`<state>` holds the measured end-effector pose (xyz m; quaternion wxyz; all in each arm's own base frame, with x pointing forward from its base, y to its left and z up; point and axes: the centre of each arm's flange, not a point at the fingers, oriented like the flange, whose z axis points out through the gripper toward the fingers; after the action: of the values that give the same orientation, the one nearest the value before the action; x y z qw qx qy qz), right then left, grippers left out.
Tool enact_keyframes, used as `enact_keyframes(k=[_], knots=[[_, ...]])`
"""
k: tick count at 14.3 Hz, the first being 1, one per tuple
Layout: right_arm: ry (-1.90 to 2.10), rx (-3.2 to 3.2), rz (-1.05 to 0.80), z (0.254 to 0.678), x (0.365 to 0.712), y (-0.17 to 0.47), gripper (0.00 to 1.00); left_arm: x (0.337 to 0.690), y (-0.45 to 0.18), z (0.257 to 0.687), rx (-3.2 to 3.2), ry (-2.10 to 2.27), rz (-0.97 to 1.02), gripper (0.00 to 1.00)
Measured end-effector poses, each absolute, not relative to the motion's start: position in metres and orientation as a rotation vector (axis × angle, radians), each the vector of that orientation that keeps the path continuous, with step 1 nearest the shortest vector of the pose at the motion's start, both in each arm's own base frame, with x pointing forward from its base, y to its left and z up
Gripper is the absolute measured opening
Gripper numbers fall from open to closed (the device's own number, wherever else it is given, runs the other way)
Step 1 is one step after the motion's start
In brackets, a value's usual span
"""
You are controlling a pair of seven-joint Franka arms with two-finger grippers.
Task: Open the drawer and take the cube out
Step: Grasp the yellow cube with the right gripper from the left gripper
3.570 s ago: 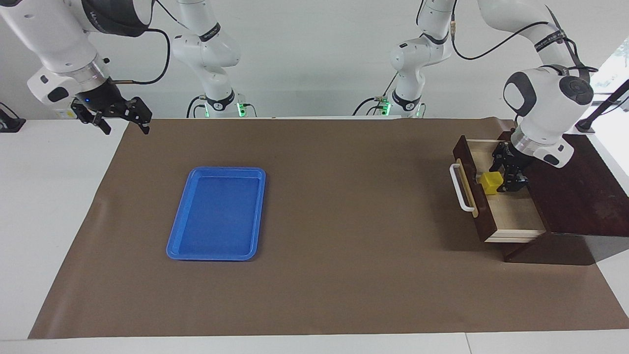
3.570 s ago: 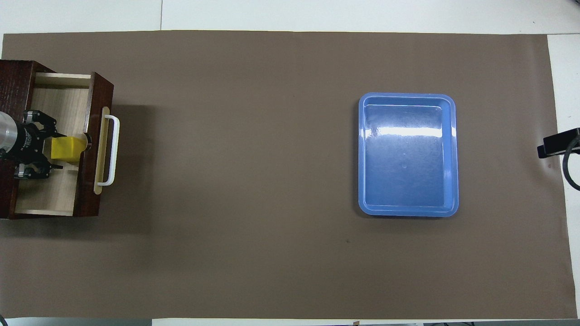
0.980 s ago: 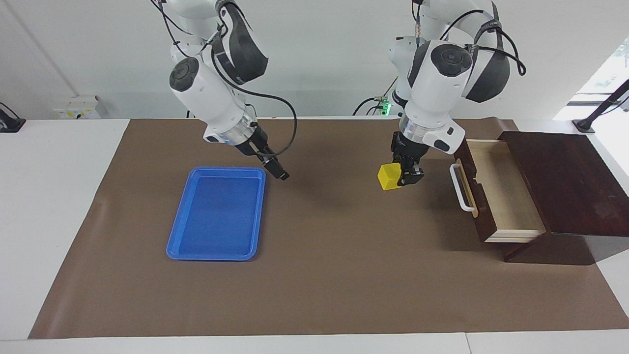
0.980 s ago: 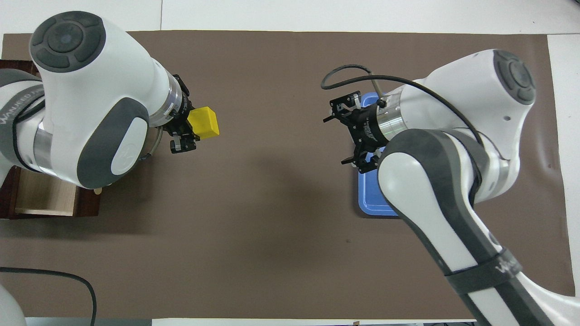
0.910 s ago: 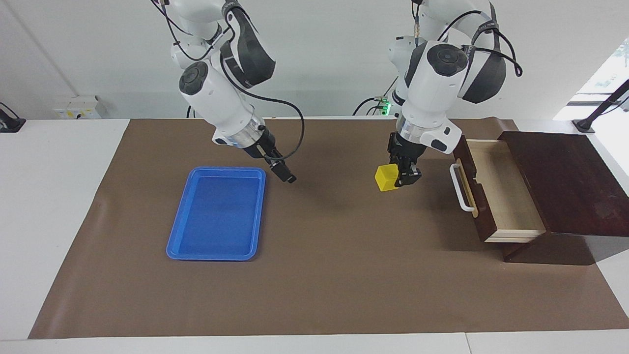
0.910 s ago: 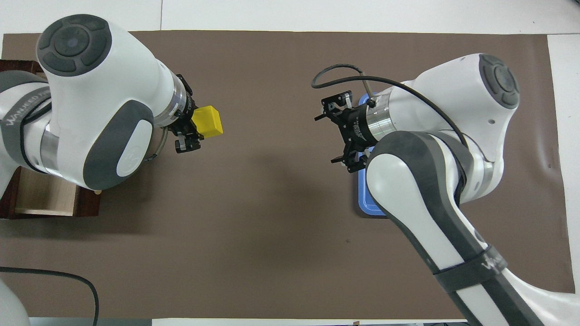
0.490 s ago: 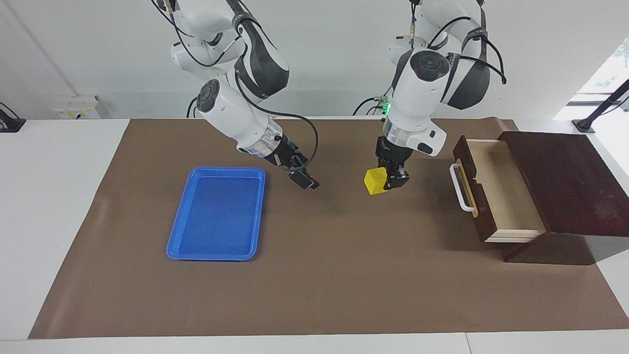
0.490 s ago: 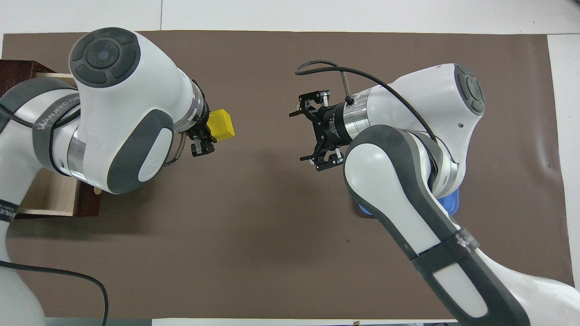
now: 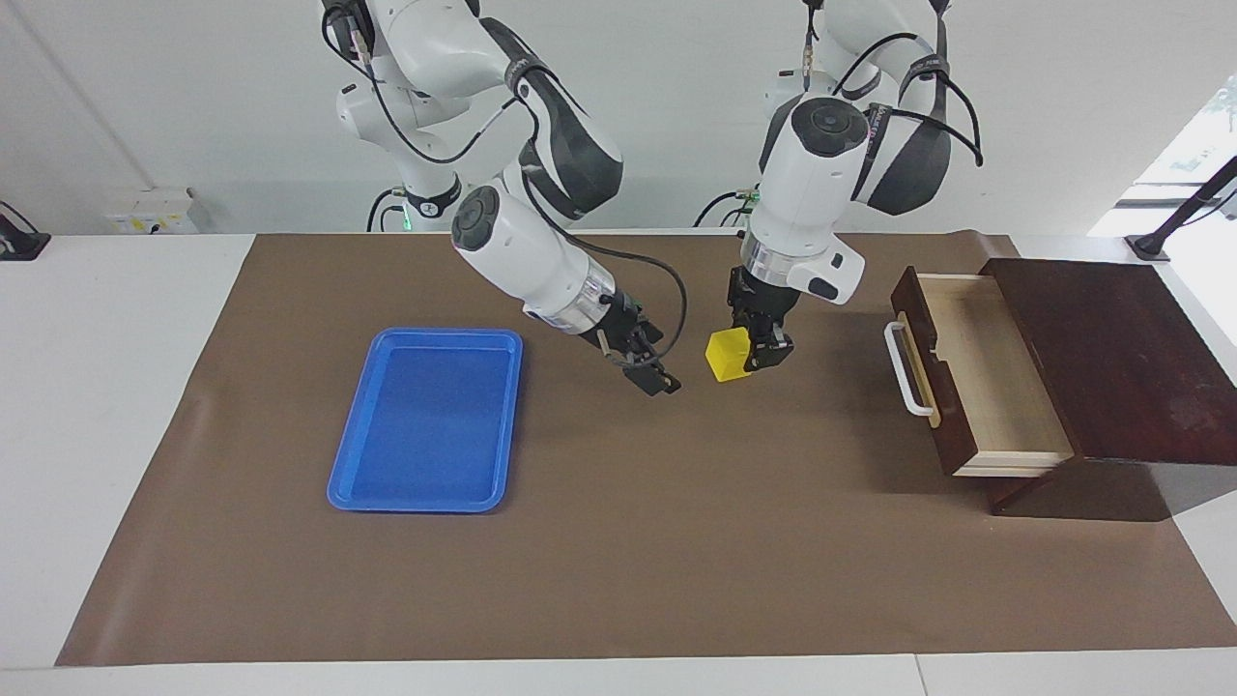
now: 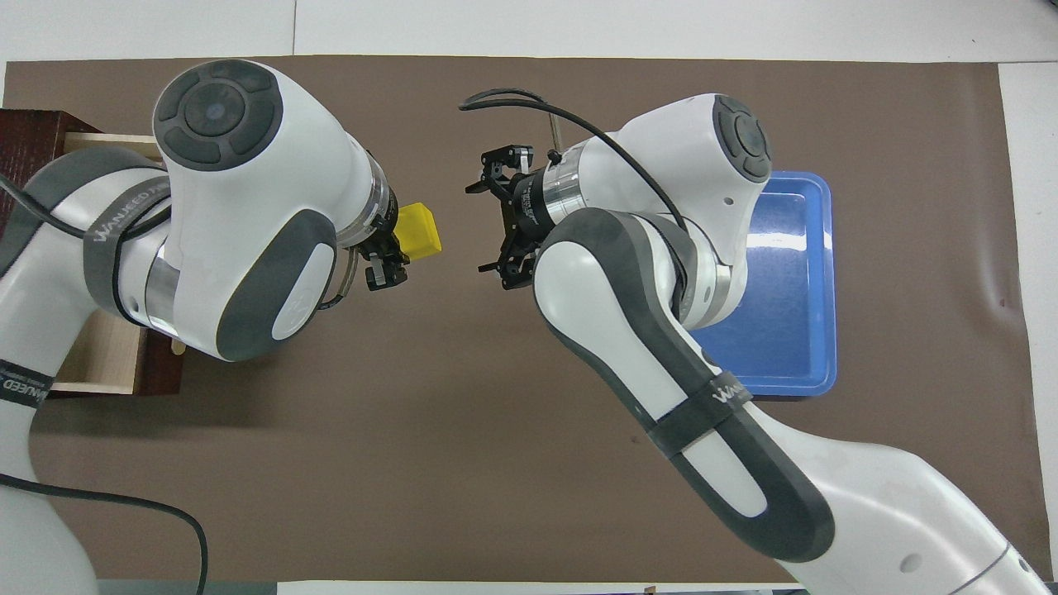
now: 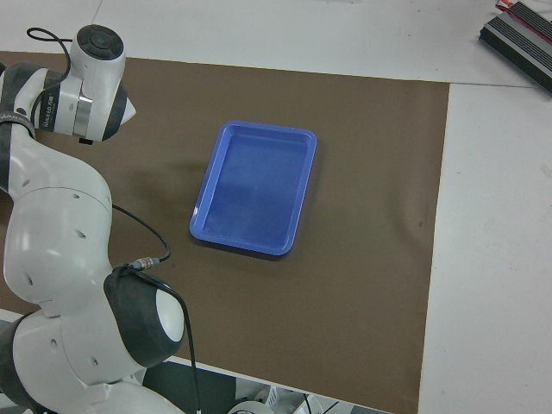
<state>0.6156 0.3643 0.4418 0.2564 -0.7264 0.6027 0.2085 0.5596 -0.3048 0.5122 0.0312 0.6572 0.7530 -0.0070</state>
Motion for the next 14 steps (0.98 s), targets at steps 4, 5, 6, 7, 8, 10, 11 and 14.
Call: enact_keyframes(k=[4,5,6,7,8,10,11,14], knots=[[1.643,-1.967,0.581,0.435,0.625,0.377,1.00,0.558,-0.308,0.509,2.026,2.320,-0.023,0.56],[1.637,-1.965,0.578,0.438,0.626,0.377,1.00,0.557,-0.309,0.507,2.024,2.321,-0.023,0.56],[1.632,-1.964,0.577,0.441,0.626,0.378,1.00,0.557,-0.310,0.506,2.021,2.323,-0.023,0.56],[1.625,-1.968,0.579,0.443,0.624,0.382,1.00,0.557,-0.310,0.505,2.016,2.326,-0.023,0.56],[1.614,-1.976,0.583,0.444,0.620,0.389,1.00,0.557,-0.310,0.504,2.012,2.326,-0.022,0.56],[1.594,-1.998,0.595,0.444,0.611,0.403,1.00,0.556,-0.312,0.502,2.012,2.325,-0.022,0.56],[1.591,-2.007,0.602,0.442,0.608,0.407,1.00,0.556,-0.312,0.502,2.013,2.325,-0.023,0.56],[1.604,-2.029,0.633,0.437,0.611,0.397,1.00,0.555,-0.313,0.500,2.013,2.326,-0.023,0.56]])
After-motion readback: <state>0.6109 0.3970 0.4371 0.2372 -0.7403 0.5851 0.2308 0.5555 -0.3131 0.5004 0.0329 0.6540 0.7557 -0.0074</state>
